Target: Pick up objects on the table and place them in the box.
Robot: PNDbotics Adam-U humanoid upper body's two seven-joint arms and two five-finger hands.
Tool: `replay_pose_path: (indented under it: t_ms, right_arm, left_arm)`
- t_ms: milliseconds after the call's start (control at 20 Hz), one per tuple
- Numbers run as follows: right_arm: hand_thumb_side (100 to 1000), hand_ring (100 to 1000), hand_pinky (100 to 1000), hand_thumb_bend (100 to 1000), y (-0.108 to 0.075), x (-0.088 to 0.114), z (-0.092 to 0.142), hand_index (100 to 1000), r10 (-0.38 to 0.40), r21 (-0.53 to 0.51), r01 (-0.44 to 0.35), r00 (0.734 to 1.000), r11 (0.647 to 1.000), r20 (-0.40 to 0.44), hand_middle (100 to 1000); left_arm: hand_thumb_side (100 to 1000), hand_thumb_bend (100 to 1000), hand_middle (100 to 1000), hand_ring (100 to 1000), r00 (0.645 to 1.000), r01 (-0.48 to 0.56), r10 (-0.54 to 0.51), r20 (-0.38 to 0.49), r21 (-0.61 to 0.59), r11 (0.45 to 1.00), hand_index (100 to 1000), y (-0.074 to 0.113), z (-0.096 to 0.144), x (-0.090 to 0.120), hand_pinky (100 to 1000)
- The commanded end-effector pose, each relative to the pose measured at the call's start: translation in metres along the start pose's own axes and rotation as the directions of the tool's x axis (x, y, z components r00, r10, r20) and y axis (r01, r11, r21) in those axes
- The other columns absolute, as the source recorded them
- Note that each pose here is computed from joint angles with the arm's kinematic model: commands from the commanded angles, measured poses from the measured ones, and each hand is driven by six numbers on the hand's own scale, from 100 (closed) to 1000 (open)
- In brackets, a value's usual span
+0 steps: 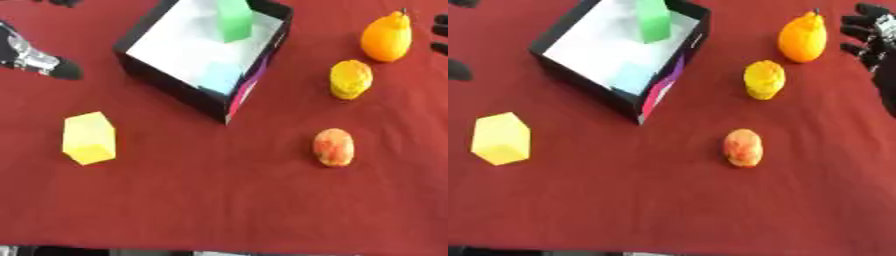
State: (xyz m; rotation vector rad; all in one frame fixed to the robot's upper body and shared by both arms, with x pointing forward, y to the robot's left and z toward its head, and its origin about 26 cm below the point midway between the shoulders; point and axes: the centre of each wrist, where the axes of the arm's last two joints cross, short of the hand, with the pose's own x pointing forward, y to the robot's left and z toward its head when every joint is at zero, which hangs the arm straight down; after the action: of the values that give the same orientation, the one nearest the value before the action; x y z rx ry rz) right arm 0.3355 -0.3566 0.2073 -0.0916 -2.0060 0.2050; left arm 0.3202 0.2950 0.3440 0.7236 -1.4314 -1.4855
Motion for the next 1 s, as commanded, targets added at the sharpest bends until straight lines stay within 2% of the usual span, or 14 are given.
replay_pose_path:
  t_ms: [50,100,200,350,650,850,1000]
  right_arm:
    - [720,923,911,100,-0.006,0.013,-0.003,900,0.038,0.001,-0.038,0.999,0.999,0.032,820]
    - [721,923,911,100,-0.005,0.012,-0.002,900,0.037,0.001,-0.038,0.999,0.999,0.031,820]
    - [724,923,911,100,-0.005,0.011,-0.002,900,0.038,0.000,-0.038,0.999,0.999,0.029,820]
    - [729,923,911,100,-0.003,0.009,-0.002,900,0.037,0.000,-0.037,0.999,0.999,0.024,820]
    - [731,923,911,100,-0.002,0.007,-0.002,900,0.037,-0.002,-0.037,0.999,0.999,0.017,820]
    - [736,924,911,100,-0.001,0.005,-0.002,900,0.035,0.001,-0.035,0.999,0.999,0.012,819]
    - [738,924,911,100,0.000,0.004,-0.002,900,0.033,0.002,-0.033,0.999,0.999,0.006,819]
  left_arm:
    - [361,760,762,851,0.997,0.033,-0.033,-0.075,0.000,0.999,844,0.006,0.014,-0.006,899]
    - [352,759,763,852,0.995,0.026,-0.028,-0.093,-0.022,0.999,842,0.002,0.013,-0.011,900]
    - [272,756,770,861,0.993,0.006,-0.015,-0.115,-0.074,0.997,839,-0.005,0.009,-0.020,905]
    - [222,748,776,873,0.994,-0.014,-0.002,-0.112,-0.145,0.989,843,-0.013,0.004,-0.029,920]
    - [259,780,786,904,0.996,-0.018,-0.009,-0.088,-0.300,0.954,854,-0.028,-0.006,-0.045,953]
    - [193,806,795,911,0.994,0.023,-0.061,-0.089,-0.376,0.926,856,-0.037,-0.012,-0.051,949]
    - [180,800,795,910,0.991,0.056,-0.100,-0.093,-0.394,0.917,855,-0.041,-0.019,-0.052,945]
